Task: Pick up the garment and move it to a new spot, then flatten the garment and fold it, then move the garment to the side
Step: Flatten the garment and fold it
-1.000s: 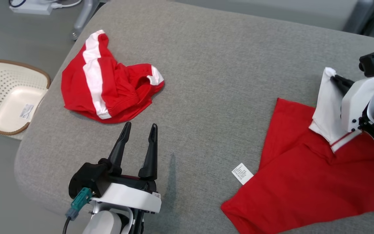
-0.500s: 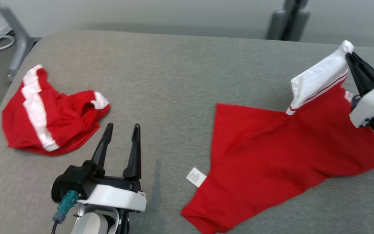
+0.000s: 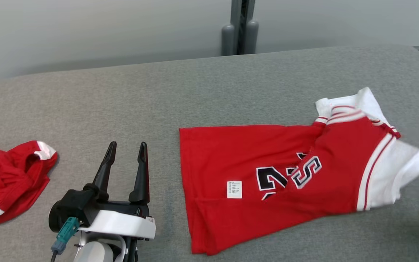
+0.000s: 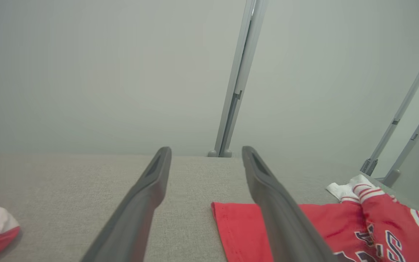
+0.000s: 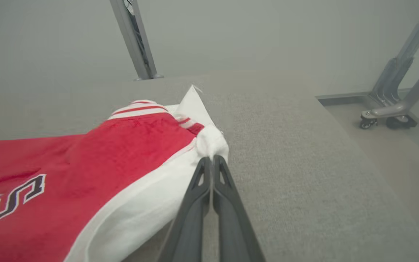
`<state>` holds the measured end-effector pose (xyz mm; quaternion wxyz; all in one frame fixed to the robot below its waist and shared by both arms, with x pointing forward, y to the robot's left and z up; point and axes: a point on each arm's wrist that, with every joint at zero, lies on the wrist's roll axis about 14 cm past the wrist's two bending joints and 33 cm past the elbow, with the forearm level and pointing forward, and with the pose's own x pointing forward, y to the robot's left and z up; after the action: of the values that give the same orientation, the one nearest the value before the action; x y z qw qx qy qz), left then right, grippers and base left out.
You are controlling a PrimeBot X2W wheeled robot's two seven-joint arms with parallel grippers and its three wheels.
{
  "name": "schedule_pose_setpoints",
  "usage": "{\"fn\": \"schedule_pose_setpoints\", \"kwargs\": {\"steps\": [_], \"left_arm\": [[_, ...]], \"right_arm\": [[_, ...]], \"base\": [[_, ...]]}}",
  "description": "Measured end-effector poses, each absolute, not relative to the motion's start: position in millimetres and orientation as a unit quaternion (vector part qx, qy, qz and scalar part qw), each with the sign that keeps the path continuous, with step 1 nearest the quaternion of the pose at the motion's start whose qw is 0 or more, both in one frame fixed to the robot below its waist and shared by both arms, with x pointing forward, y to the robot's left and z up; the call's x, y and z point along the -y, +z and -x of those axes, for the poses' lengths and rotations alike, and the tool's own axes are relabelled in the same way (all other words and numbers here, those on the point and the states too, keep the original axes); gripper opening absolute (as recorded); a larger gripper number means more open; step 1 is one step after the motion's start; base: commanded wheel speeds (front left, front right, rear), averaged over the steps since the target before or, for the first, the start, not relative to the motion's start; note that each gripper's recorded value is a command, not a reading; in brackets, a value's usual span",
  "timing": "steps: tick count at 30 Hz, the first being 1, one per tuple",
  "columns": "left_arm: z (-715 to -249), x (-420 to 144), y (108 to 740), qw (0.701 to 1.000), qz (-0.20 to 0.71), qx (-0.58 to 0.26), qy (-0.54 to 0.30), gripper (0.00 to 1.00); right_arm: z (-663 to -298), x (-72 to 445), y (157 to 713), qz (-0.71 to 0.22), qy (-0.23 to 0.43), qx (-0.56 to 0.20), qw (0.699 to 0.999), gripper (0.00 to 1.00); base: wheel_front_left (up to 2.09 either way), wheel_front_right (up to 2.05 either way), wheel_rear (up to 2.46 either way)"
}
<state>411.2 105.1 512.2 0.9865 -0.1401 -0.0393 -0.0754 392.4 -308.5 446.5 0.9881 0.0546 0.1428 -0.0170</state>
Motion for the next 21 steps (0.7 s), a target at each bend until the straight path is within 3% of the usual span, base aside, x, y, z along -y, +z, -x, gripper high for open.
{"fn": "schedule_pose_setpoints", "kwargs": {"steps": [13,14,15,18,21], "left_arm": [[-408,-99,513,0.986,0.136,0.039,-0.089,1.0],[-408,-100,514,0.986,0.136,0.04,-0.088,1.0],[-407,-101,514,0.986,0.135,0.041,-0.086,1.0],[-405,-105,516,0.987,0.135,0.044,-0.081,1.0],[-401,-108,516,0.987,0.134,0.044,-0.076,1.0]], "right_arm": [[-295,328,385,-0.064,-0.11,-0.314,0.941,0.0],[-294,326,384,-0.056,-0.113,-0.319,0.939,0.87],[-294,328,386,-0.056,-0.123,-0.318,0.938,1.0],[-303,329,399,-0.041,-0.134,-0.301,0.943,1.0],[-335,315,434,-0.027,-0.117,-0.236,0.964,1.0]], "base": [[0.0,0.0,0.0],[0.0,0.0,0.0],[0.0,0.0,0.0],[0.0,0.0,0.0],[0.0,0.0,0.0]]}}
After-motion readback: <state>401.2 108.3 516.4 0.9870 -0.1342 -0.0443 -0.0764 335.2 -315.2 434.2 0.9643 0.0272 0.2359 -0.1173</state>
